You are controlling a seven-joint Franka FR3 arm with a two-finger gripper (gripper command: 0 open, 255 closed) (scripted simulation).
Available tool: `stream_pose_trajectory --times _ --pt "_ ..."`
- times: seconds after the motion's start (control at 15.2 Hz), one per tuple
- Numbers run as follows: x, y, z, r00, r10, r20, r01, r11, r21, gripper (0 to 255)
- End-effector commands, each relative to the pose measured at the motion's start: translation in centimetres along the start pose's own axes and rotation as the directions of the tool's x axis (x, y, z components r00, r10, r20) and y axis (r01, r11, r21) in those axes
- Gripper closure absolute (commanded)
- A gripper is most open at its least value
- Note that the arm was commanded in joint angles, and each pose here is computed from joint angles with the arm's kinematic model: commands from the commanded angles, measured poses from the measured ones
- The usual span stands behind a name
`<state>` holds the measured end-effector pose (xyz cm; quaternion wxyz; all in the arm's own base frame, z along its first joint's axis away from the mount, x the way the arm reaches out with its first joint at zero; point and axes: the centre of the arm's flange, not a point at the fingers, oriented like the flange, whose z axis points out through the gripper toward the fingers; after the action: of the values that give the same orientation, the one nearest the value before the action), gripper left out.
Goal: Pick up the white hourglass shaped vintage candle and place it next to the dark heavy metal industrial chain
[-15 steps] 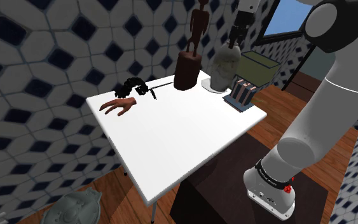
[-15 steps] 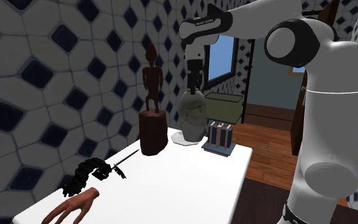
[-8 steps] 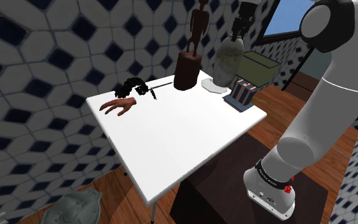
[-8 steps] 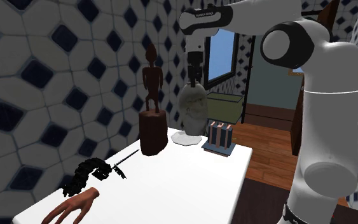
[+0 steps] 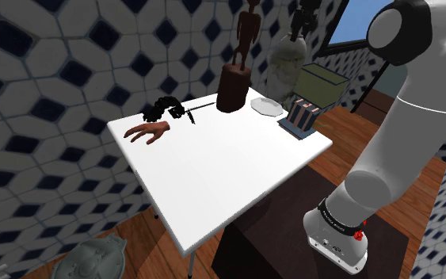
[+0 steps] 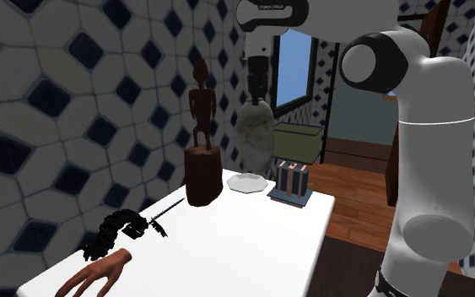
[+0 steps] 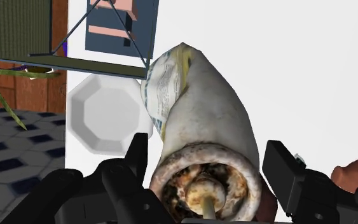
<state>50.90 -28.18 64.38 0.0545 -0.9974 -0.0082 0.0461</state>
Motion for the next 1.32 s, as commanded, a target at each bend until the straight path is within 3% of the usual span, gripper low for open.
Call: stream_pose_trajectory --times 0.0,1.25 --pt "0.5 -1.9 -0.1 1.0 0.0 -0.001 0.0 1.0 -0.001 255" --pt "7.7 -25.9 1.9 1.0 0.0 -0.001 0.0 1.0 -0.001 255"
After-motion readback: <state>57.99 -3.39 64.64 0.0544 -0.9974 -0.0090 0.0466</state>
